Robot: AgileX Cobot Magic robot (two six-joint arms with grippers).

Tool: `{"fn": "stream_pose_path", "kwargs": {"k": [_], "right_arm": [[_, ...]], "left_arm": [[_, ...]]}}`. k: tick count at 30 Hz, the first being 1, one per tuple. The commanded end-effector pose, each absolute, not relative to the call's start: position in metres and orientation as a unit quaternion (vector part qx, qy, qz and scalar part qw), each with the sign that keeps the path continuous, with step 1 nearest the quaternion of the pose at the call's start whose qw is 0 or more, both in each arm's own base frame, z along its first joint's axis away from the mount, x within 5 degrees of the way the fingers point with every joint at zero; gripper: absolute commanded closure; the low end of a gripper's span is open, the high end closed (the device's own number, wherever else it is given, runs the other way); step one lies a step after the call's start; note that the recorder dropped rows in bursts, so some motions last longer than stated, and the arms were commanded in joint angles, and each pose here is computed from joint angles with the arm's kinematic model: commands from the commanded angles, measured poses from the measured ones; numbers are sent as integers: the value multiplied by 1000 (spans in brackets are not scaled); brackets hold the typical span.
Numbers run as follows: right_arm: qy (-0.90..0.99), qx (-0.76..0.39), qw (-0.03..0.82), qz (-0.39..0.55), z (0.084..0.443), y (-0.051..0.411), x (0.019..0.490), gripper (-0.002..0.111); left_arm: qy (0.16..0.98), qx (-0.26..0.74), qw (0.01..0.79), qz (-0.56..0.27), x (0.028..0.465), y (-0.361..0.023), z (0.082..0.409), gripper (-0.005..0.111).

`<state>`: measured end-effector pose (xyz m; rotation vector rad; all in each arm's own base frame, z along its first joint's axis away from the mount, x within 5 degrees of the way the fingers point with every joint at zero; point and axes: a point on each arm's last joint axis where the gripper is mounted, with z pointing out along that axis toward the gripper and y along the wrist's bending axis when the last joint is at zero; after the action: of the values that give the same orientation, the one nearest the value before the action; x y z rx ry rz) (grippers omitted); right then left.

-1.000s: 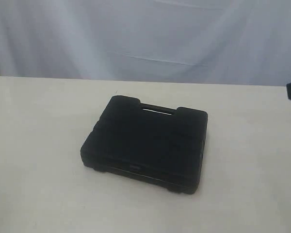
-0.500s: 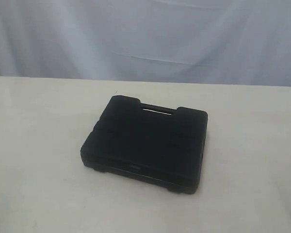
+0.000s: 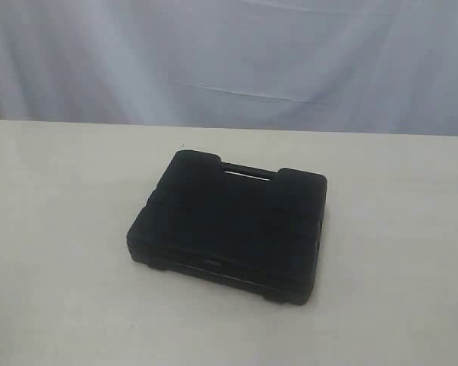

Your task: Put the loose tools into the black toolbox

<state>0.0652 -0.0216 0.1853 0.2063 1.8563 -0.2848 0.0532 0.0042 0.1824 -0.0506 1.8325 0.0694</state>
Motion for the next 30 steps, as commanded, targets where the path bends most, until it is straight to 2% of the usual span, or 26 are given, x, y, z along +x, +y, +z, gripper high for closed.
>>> {"fn": "stream_pose_path", "kwargs": {"k": [1, 30], "right_arm": [[814, 72, 559, -137, 179, -22, 63, 109], [818, 61, 554, -144, 179, -22, 62, 109]], "left_arm": [[791, -24, 611, 23, 53, 4, 182, 107], [791, -24, 611, 23, 53, 4, 182, 107]]}}
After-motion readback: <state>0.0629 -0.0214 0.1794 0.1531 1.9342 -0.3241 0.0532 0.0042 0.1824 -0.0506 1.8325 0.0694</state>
